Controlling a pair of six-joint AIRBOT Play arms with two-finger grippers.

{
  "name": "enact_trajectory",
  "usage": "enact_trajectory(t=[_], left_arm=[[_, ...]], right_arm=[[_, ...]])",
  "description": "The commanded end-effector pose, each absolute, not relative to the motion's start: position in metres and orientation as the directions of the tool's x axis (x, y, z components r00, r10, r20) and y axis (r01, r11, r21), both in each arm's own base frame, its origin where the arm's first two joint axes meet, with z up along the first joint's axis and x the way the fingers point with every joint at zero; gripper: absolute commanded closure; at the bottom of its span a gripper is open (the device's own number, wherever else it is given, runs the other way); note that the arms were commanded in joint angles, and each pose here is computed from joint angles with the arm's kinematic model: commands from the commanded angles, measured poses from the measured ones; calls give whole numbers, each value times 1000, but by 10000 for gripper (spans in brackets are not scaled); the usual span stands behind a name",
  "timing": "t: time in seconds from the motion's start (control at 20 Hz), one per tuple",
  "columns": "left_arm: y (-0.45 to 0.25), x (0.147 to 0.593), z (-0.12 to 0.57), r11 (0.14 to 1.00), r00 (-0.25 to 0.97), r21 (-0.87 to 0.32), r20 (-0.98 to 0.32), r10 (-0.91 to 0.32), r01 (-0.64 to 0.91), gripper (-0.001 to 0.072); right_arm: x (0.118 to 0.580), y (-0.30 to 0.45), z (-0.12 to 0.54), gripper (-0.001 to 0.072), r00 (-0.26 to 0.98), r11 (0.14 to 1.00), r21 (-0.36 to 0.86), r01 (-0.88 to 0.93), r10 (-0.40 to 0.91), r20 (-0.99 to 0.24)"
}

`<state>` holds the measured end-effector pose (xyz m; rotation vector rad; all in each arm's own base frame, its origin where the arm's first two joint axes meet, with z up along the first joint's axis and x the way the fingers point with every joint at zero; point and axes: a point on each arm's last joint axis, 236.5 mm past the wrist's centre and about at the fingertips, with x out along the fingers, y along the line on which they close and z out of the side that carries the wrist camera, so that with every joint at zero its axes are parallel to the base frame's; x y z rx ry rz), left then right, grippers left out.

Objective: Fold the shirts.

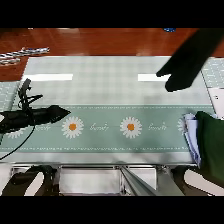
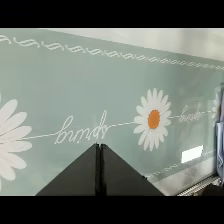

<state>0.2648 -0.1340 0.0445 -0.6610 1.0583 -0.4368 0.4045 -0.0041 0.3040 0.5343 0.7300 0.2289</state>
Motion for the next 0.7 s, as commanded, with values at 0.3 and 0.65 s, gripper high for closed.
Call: enact_trajectory(t=[0.3,0.65], left_arm=[[-136,271,51,719,460,-693,-625,-631,43,686],[-132,278,53,728,491,-683,-618,-613,50,686]], right_arm=[[236,-146,238,695,523,700,393,596,33,-852],[68,-178,153,692,85,258,33,965,-193,-977]])
